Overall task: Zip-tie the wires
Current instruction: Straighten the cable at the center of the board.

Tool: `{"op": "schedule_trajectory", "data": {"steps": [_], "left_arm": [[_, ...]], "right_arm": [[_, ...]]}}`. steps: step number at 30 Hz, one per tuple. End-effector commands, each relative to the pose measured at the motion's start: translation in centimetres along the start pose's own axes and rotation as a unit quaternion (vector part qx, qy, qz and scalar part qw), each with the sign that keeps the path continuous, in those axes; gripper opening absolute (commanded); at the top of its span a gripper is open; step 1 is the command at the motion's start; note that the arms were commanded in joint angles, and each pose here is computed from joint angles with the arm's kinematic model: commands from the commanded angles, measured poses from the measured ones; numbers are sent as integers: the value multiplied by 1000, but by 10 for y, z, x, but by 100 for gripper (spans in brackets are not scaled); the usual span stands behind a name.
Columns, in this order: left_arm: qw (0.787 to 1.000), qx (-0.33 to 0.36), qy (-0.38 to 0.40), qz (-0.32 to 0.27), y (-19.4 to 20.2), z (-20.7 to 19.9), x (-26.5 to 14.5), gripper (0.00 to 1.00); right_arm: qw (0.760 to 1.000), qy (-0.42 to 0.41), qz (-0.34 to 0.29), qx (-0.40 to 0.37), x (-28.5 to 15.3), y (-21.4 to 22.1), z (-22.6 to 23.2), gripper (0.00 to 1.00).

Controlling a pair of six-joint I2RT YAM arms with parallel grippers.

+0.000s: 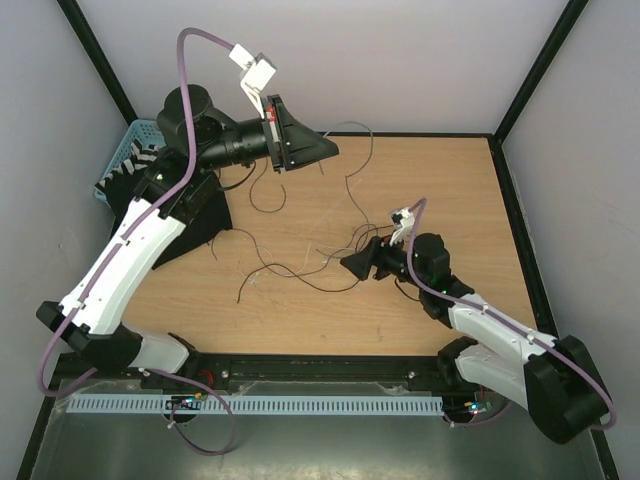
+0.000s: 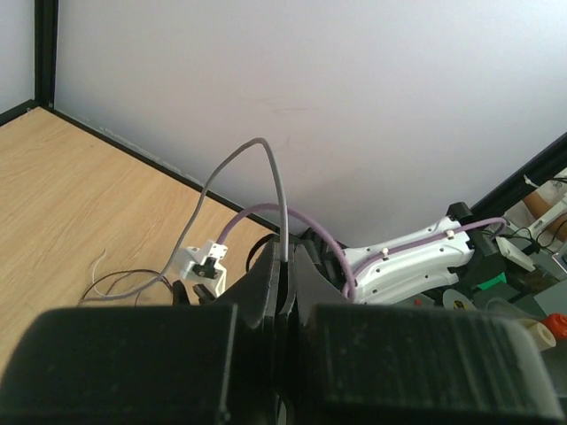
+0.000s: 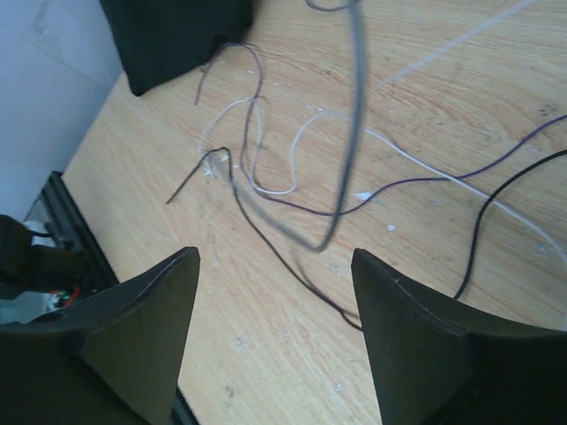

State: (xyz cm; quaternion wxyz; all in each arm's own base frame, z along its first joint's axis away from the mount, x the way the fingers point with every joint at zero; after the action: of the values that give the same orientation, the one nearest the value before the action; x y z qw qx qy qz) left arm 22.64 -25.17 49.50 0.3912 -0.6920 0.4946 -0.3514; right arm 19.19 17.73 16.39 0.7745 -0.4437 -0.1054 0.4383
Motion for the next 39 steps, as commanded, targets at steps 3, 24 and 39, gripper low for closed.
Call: {"op": "schedule_trajectory", "data": {"steps": [3, 24, 39], "left_arm": [[999, 27, 9, -22, -12, -15, -10, 0], [963, -43, -263, -25, 36, 66, -129, 0], [870, -243, -428, 44, 203, 149, -194, 0]], "right_arm": [[998, 6, -43, -46, 13, -16, -4, 72], [950, 269, -6, -160, -19, -85, -40, 0], [838, 426, 215, -267, -6, -105, -84, 0]]}}
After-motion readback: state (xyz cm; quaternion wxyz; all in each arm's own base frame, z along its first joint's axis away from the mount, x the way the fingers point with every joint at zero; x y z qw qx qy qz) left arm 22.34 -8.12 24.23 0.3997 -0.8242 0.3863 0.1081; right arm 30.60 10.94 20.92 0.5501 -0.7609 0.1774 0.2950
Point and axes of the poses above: each gripper's point midway between its finger pads, its own x axis out along the fingers, its own z axis along the line the jaws close on, y = z × x, the point moved 7 cm from there along -x, back along the fingers, and after that the axes turned 1 degree about -x, right-handed, at the moved point
